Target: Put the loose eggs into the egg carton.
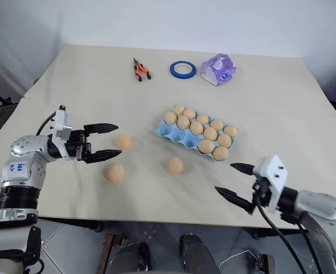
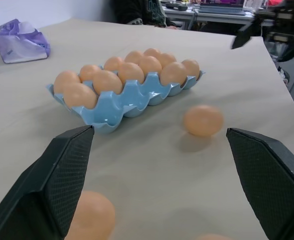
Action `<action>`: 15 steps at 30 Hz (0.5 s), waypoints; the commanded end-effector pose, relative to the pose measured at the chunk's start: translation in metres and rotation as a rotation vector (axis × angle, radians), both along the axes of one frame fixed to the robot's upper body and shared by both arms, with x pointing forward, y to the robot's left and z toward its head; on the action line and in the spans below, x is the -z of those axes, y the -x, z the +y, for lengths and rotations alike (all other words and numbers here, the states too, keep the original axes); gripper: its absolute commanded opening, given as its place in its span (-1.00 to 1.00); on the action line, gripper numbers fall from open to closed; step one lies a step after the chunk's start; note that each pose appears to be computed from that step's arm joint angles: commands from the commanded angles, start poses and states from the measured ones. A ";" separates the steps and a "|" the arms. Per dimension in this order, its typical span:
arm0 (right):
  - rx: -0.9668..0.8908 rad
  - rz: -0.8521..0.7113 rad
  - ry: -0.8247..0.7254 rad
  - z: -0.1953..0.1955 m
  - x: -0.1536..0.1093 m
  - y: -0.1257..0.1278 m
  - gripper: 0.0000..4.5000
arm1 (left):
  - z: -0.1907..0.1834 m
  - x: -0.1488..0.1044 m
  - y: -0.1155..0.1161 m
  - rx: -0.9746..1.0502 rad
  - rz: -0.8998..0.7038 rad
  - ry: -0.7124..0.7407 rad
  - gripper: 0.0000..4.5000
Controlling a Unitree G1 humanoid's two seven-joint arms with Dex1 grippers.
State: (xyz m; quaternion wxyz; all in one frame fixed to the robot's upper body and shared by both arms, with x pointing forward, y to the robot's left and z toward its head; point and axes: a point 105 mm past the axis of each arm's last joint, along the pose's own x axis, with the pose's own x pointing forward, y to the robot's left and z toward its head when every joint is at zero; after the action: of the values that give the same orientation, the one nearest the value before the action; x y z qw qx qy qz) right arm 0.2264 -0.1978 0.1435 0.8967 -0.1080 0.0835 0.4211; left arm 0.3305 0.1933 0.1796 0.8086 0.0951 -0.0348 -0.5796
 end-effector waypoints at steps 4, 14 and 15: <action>0.000 -0.059 0.009 -0.012 -0.007 0.010 0.99 | 0.011 -0.014 -0.002 -0.021 -0.047 -0.010 1.00; -0.017 -0.069 -0.052 0.061 -0.005 -0.029 0.99 | 0.008 -0.020 -0.004 -0.014 -0.064 -0.015 1.00; -0.022 -0.075 -0.056 0.070 -0.004 -0.034 0.99 | 0.007 -0.020 -0.003 -0.013 -0.065 -0.015 1.00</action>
State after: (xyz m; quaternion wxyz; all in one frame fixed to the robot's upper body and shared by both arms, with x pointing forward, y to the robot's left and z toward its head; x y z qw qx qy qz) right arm 0.2559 -0.1371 0.1477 0.8952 -0.0914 0.0410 0.4342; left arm 0.3349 0.1998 0.1888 0.8119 0.1066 -0.0380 -0.5728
